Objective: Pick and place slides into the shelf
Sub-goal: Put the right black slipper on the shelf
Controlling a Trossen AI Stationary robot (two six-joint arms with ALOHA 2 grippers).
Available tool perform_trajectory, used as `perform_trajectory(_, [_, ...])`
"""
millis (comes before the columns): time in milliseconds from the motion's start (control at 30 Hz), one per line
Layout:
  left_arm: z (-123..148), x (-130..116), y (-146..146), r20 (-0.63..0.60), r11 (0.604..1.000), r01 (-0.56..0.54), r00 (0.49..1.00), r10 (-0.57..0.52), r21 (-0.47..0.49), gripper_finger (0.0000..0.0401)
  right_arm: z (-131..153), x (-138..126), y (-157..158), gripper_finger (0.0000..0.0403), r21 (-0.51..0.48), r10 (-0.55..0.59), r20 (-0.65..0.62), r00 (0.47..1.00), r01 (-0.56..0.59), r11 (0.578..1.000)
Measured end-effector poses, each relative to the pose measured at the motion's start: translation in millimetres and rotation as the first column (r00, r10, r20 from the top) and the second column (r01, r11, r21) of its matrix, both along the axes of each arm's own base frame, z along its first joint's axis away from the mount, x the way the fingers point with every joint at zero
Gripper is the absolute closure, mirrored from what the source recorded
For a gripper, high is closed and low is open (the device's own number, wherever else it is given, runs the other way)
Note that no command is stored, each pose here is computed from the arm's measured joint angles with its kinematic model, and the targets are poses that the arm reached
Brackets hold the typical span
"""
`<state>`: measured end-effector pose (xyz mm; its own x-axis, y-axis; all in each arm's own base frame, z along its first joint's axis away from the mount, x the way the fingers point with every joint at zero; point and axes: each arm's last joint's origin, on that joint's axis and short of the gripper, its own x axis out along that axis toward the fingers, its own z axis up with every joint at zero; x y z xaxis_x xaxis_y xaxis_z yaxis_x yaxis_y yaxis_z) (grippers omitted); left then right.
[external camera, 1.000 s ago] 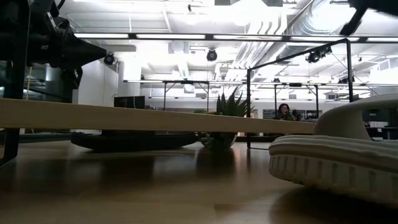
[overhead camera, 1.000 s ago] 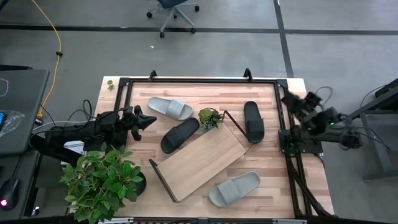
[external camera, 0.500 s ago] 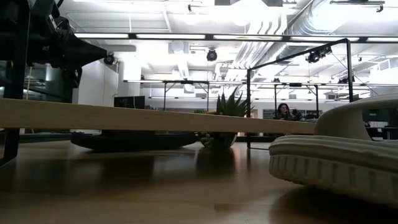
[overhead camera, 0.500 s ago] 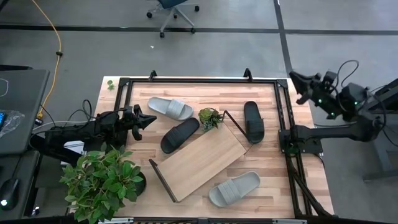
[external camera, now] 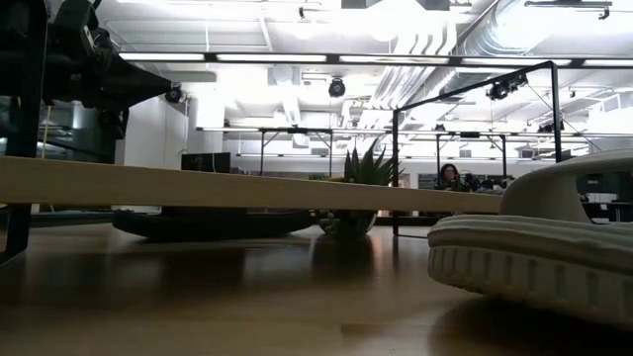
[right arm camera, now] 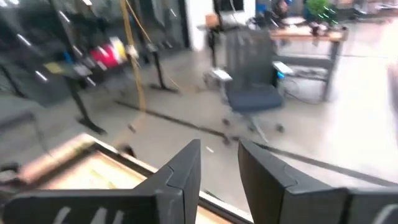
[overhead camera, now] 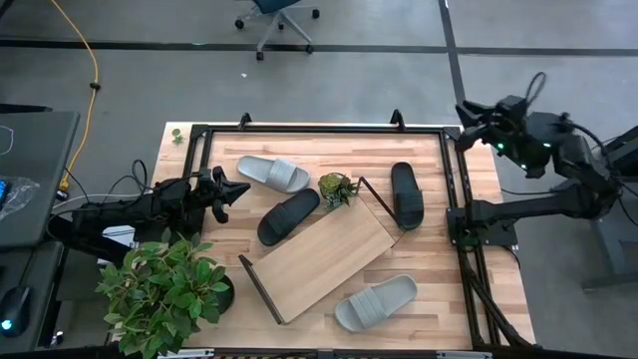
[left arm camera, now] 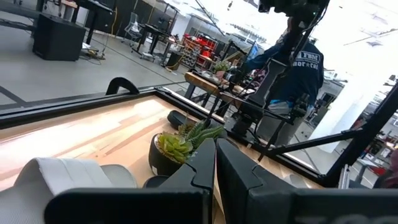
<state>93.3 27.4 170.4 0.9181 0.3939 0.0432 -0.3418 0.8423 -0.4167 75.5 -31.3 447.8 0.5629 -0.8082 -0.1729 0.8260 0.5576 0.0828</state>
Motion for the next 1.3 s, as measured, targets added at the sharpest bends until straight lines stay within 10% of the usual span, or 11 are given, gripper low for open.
perform_trajectory(267, [0,0,0,0.0,1.0,0.0,1.0,0.0,-0.001,0.0396,-5,10,-22,0.0304,0.266,-0.009,-0.245,0.97,0.077,0.961])
perform_trajectory(533, [0,0,0,0.001,1.0,0.001,1.0,-0.001,-0.003,0.0396,-18,27,-67,0.0304,0.488,0.227,-0.29,0.93,-0.06,0.871])
perform_trajectory(833, [0,0,0,0.002,1.0,0.001,1.0,-0.001,-0.004,0.0396,-59,30,-123,0.0304,0.811,0.333,-0.284,0.899,0.041,0.583])
perform_trajectory(1300, [0,0,0,0.003,1.0,0.004,1.0,-0.004,-0.006,0.0396,-113,60,-177,0.0304,0.958,0.436,-0.223,0.872,0.112,0.266])
